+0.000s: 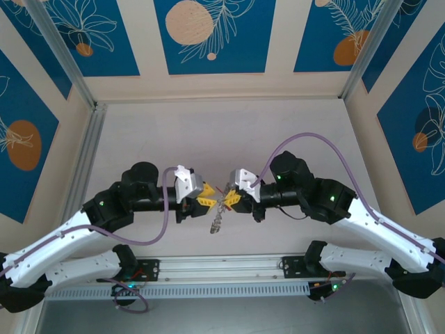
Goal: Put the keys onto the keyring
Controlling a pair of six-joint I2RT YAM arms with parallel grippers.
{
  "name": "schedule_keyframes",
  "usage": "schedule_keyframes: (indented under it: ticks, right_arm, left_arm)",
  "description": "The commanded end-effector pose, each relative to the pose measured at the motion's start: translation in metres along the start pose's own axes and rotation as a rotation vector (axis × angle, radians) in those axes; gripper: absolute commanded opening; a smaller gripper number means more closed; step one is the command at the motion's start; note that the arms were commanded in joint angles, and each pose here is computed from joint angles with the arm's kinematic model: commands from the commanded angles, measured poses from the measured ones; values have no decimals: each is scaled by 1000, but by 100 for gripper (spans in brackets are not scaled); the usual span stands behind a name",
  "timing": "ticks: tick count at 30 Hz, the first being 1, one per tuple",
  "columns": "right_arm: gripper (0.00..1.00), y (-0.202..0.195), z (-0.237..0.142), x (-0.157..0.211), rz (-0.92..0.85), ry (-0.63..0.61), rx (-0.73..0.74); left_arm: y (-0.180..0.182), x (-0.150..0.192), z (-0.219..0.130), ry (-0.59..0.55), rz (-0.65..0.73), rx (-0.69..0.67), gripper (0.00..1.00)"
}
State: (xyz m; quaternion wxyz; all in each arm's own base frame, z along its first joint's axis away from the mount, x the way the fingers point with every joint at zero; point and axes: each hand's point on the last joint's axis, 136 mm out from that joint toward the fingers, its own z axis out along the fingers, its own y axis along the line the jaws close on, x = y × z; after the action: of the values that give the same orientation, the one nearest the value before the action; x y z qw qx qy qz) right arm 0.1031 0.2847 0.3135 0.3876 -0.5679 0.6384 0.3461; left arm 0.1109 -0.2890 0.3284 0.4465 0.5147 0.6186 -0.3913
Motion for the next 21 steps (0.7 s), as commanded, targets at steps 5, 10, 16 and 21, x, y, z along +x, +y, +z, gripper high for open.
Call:
schedule_keyframes:
  ticks: [5,10,16,21]
  right_arm:
    - [0,4,-4,-15,-51,-19,4]
    - [0,5,-4,-18,-56,-32,4]
    - [0,5,-6,-22,-63,-46,6]
    - [0,3,-4,-22,-63,-47,13]
  left_arm:
    - [-2,-6,4,19,25,9,30]
    - [-2,2,10,51,24,9,16]
    - [-8,9,14,70,24,40,0]
    - [-9,7,14,43,18,38,0]
